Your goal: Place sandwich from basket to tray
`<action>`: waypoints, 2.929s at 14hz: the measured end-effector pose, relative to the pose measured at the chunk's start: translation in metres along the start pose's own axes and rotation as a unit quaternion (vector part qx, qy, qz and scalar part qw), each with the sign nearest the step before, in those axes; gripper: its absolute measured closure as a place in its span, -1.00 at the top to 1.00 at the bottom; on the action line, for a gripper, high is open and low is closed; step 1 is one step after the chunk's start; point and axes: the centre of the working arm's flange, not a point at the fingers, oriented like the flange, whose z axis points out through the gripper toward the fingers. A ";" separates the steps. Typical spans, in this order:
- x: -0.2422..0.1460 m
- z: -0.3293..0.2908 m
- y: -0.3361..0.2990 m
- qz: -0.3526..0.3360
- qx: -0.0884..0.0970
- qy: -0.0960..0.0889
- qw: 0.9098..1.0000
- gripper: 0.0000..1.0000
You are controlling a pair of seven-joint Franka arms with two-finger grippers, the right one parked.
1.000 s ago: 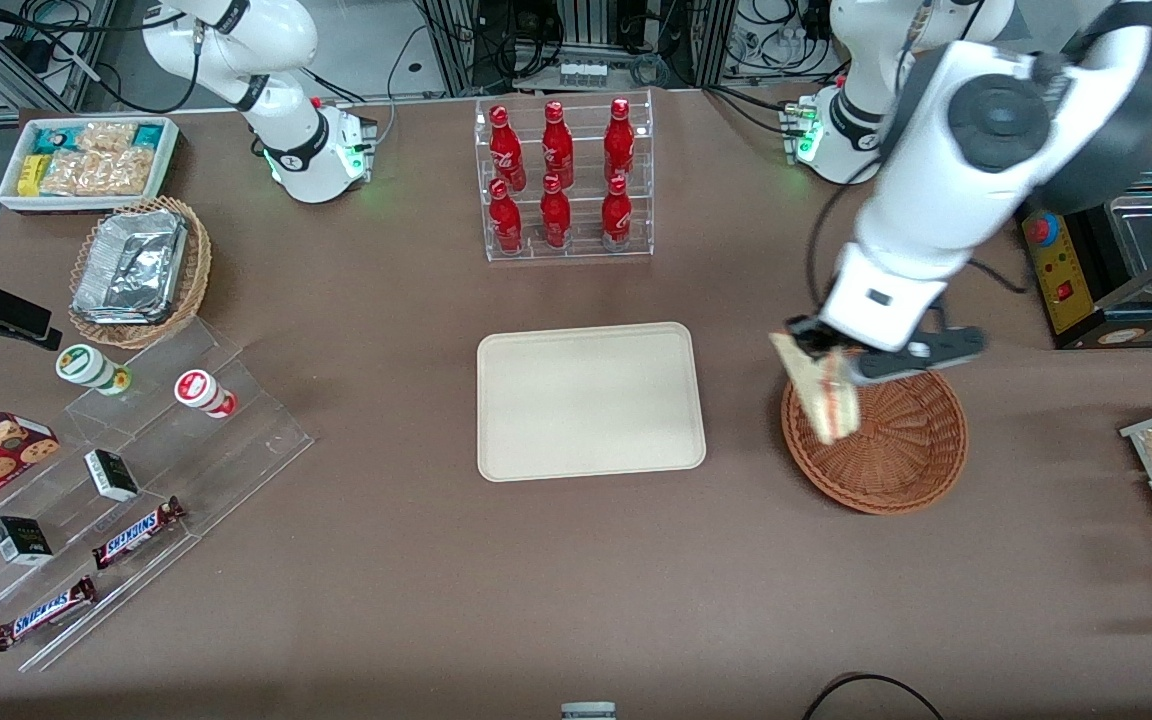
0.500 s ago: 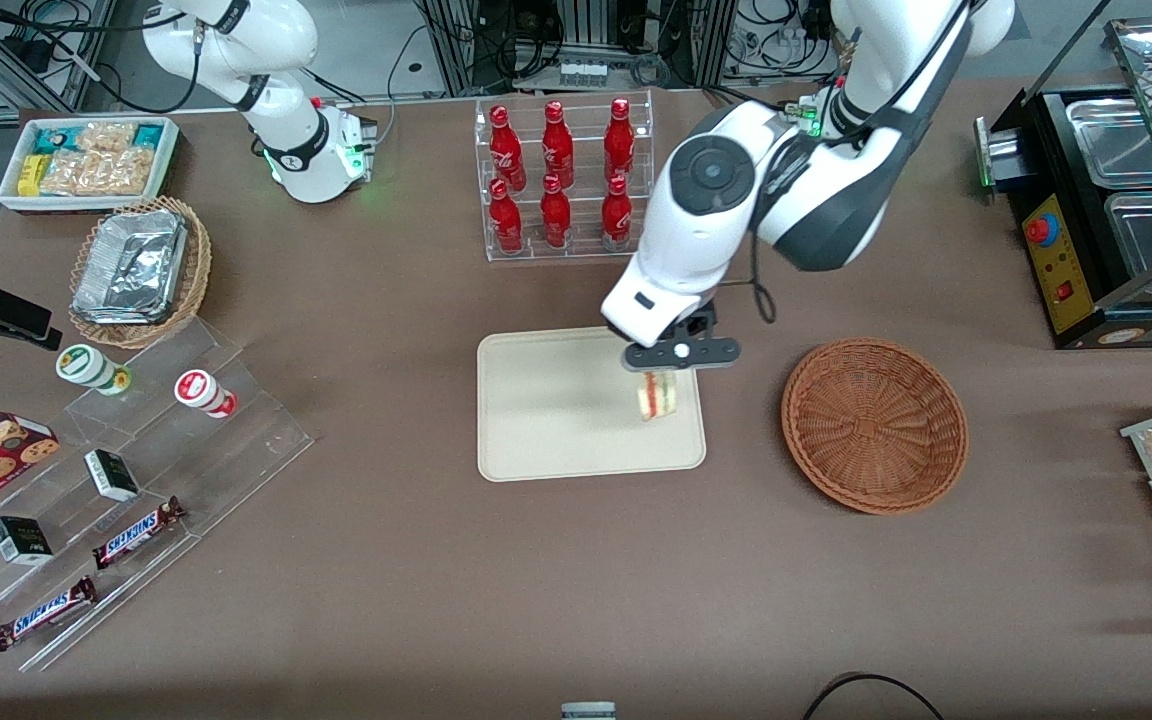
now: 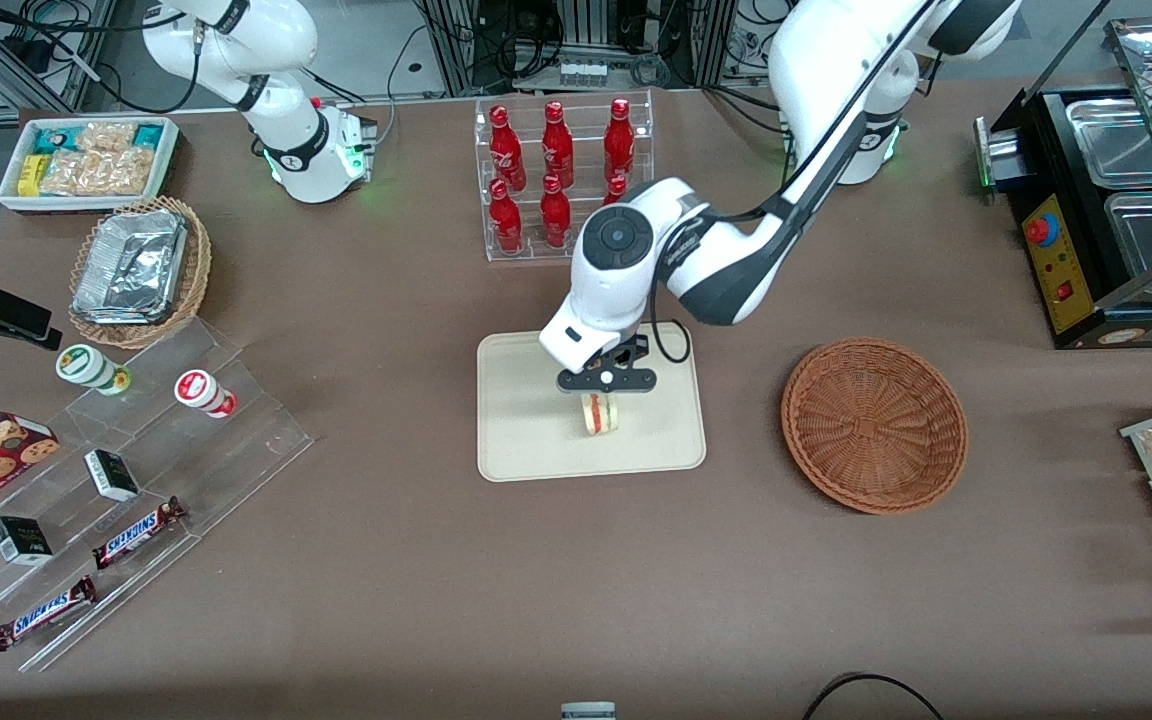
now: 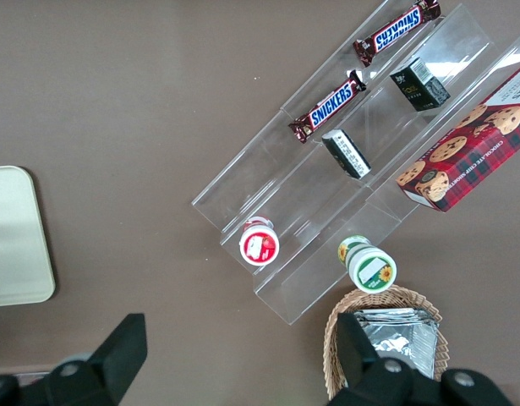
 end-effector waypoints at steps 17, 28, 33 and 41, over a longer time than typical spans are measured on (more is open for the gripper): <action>-0.011 0.044 0.010 0.001 0.026 -0.010 1.000 0.46; 0.018 -0.262 -0.131 -0.062 0.075 0.055 0.994 1.00; 0.029 -0.328 -0.244 -0.007 0.075 0.017 0.997 1.00; 0.045 -0.369 -0.427 0.055 0.045 -0.013 0.997 1.00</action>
